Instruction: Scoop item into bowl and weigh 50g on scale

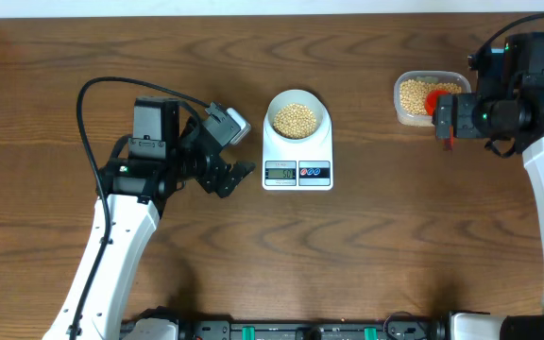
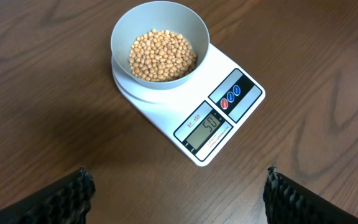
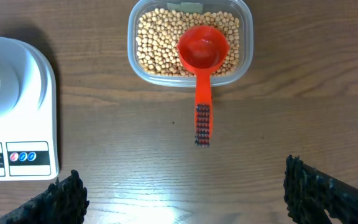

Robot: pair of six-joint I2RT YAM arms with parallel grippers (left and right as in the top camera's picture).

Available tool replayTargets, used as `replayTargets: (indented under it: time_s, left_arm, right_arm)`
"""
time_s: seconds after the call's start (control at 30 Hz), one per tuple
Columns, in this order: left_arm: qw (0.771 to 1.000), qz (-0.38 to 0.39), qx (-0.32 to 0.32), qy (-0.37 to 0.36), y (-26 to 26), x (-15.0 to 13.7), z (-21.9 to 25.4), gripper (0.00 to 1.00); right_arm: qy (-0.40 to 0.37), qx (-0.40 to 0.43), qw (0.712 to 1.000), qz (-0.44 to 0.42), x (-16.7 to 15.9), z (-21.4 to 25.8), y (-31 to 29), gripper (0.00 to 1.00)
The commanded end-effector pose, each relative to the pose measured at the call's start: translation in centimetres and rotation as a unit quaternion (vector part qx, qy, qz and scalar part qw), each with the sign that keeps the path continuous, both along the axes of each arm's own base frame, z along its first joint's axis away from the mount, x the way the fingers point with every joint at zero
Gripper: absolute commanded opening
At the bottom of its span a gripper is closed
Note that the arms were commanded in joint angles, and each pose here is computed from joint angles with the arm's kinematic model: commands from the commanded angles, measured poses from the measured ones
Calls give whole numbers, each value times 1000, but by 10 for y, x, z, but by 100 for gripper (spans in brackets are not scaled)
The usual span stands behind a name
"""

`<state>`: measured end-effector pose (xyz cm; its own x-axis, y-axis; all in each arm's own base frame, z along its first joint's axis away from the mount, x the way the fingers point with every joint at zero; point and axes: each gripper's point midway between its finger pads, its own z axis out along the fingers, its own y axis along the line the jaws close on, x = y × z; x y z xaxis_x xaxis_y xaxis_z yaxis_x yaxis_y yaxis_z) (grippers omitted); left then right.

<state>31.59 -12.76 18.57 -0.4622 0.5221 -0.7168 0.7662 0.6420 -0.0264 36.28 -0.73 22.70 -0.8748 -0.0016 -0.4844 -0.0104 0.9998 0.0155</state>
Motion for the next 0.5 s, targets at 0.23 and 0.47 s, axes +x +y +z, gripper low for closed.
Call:
replayTargets:
  time_s: [0.23, 0.47]
  left_arm:
    - [1000, 0, -8, 8, -2, -3, -1, 89]
    - [1000, 0, -8, 7, -2, -3, -1, 89]
  right_arm:
    - [-18, -12, 1000, 16, 1, 13, 1, 99]
    - [-15, -11, 1000, 16, 0, 12, 1, 99]
